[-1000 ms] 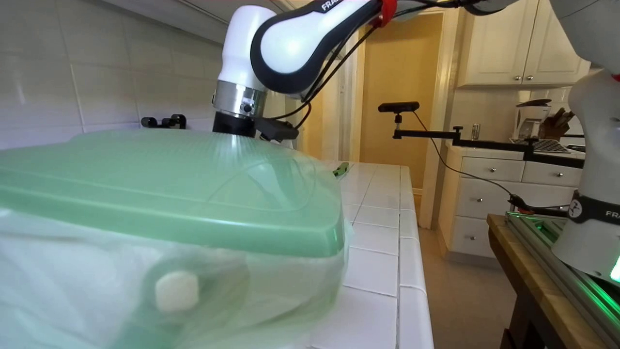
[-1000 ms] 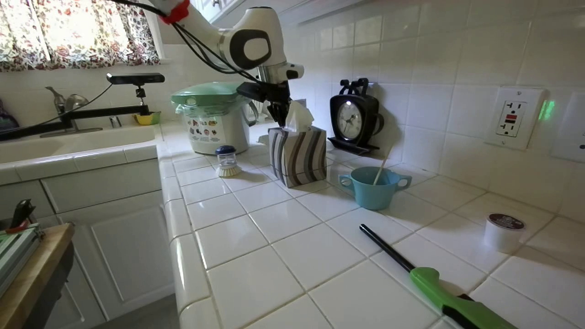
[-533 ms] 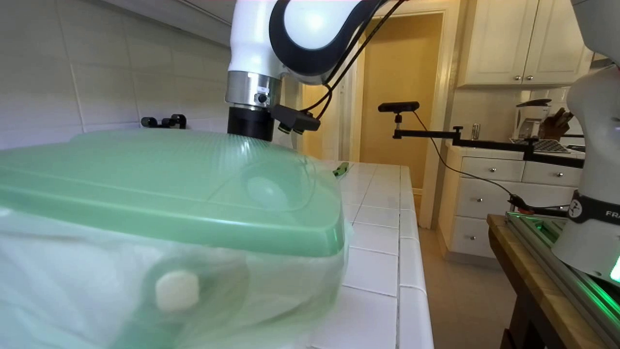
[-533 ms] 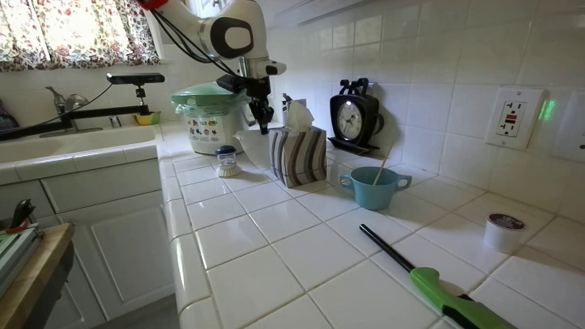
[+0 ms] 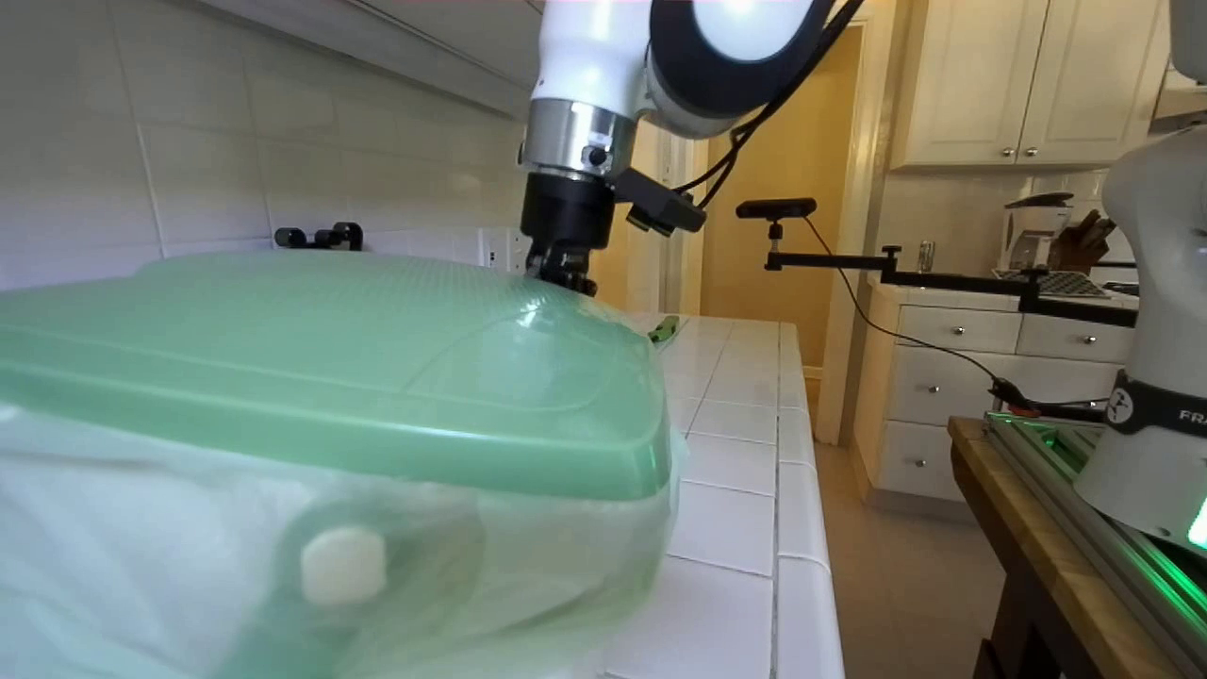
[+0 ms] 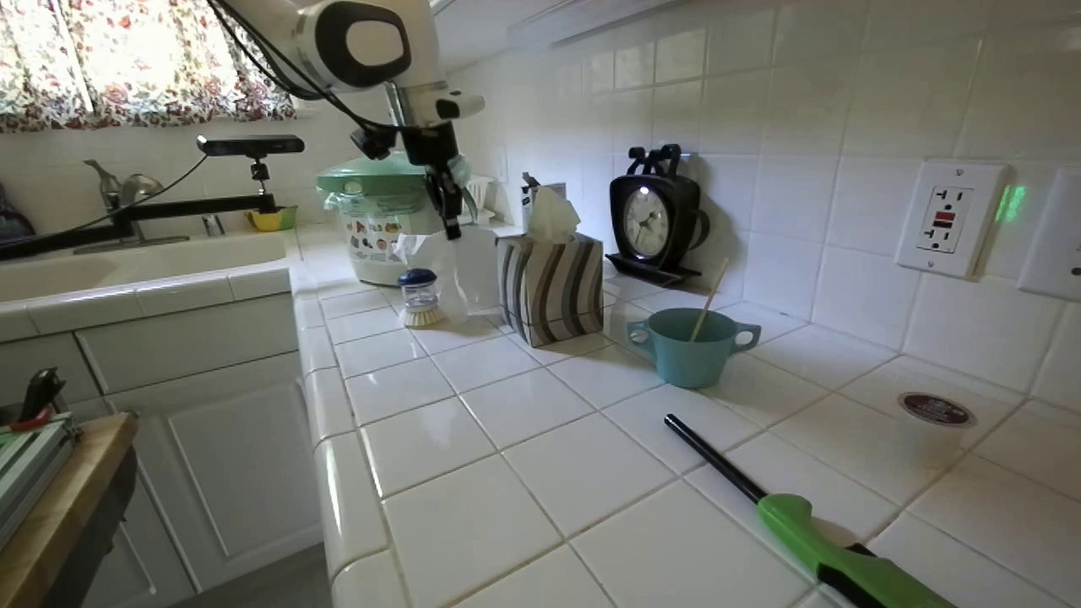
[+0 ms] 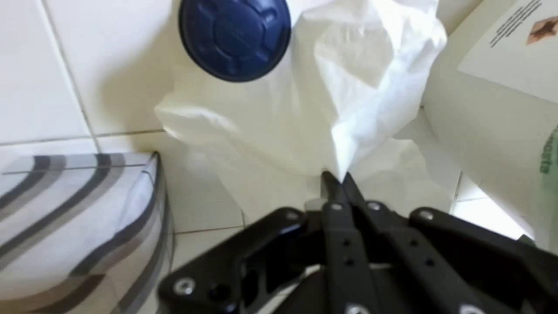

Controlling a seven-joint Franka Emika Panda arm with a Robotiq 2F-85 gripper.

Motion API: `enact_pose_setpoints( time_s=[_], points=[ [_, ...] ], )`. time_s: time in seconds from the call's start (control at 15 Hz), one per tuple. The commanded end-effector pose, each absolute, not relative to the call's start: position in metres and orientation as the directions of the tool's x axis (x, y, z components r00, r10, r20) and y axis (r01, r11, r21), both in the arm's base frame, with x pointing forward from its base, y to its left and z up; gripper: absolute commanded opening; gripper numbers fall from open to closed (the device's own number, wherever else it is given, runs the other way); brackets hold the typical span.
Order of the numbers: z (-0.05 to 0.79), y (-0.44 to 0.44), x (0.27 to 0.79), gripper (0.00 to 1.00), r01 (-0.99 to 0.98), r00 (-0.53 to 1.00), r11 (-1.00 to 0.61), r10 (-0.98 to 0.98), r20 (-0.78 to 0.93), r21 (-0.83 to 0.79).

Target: Use the paper towel to clean the surface

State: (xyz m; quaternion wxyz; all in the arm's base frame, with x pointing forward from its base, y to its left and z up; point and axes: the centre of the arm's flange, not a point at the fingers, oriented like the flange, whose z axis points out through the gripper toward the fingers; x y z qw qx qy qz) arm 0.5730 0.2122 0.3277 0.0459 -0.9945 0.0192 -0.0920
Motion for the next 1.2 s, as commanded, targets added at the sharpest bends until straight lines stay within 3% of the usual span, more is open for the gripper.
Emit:
enact_pose_setpoints(
  time_s=[0.0,0.6,1.13],
  points=[
    [0.35,0.191,0.516,0.0,-0.138,0.954,-0.987,-0.155,0.255,-0.083],
    [0.363,0.095,0.463,0.0,-0.483,0.832,-0.872,-0.486,0.267,-0.079],
    [0.301,0.016,0.474,0.0,-0.619,0.764,-0.784,-0.617,0.188,-0.059]
  ],
)
